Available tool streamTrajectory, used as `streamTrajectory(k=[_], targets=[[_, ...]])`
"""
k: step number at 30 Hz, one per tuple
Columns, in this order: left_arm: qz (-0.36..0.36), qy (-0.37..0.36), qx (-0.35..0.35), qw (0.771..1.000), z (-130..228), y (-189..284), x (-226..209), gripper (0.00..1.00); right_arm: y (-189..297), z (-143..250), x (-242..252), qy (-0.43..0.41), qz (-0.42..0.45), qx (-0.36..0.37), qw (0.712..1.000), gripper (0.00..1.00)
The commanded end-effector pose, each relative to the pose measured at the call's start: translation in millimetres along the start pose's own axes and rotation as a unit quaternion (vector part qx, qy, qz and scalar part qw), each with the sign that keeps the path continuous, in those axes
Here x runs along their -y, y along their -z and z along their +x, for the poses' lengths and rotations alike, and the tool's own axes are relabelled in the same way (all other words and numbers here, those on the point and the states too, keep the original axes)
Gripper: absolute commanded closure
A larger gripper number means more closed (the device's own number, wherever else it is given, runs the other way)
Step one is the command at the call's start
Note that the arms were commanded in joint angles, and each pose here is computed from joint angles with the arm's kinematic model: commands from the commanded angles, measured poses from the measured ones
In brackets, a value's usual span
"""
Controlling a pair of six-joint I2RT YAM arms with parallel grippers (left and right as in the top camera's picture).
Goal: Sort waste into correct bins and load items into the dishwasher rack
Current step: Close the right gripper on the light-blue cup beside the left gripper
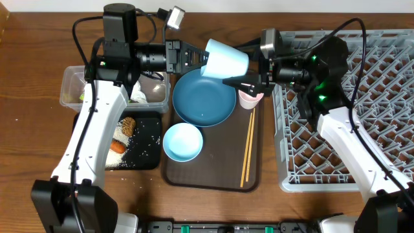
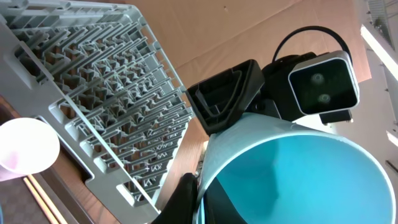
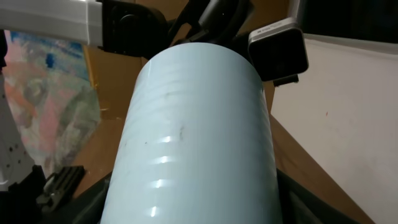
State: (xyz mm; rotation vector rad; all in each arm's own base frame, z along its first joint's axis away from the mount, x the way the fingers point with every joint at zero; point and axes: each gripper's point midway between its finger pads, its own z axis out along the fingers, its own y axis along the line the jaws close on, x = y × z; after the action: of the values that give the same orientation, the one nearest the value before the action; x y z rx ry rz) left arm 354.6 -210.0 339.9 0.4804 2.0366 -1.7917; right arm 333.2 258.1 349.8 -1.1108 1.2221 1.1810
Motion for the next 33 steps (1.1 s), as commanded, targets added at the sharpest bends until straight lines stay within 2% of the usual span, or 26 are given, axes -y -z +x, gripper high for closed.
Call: streamTrajectory(k=[1, 6, 11, 12, 15, 18, 29, 33], targets=[[0.005, -0.008, -0.003, 1.000, -0.2, -0.6, -0.5, 0.94, -3.8, -7.4, -2.8, -0.001, -0.007, 0.004, 1.000, 0.37], [0.005, -0.008, -0.003, 1.000, -0.2, -0.6, -0.5, 0.94, -3.8, -8.4, -3.0, -0.003, -0.007, 0.005, 1.000, 0.47], [0.004, -0.013, -0.003, 1.000, -0.2, -0.6, -0.5, 0.94, -3.8, -8.8, -3.0, -0.018, -0.007, 0.006, 1.000, 0.50], [0.004, -0.015, -0.003, 1.000, -0.2, -0.6, -0.5, 0.94, -3.8, -8.7, -3.1, -0.019, -0.007, 0.006, 1.000, 0.49], [0.004, -0.015, -0.003, 1.000, -0.2, -0.6, -0.5, 0.94, -3.8, -9.4, -3.9, -0.018, -0.009, 0.006, 1.000, 0.38], [0.004, -0.015, -0.003, 1.000, -0.2, -0.6, -0.5, 0.94, -3.7, -12.2, -4.5, -0.018, -0.010, 0.010, 1.000, 0.33], [0.004, -0.015, -0.003, 1.000, -0.2, -0.6, -0.5, 0.94, -3.2, -23.9, -9.4, -0.025, -0.020, 0.024, 0.999, 0.34], [0.004, -0.015, -0.003, 1.000, -0.2, -0.6, -0.5, 0.94, -3.1, -22.2, -13.2, -0.026, -0.031, 0.019, 0.999, 0.30]])
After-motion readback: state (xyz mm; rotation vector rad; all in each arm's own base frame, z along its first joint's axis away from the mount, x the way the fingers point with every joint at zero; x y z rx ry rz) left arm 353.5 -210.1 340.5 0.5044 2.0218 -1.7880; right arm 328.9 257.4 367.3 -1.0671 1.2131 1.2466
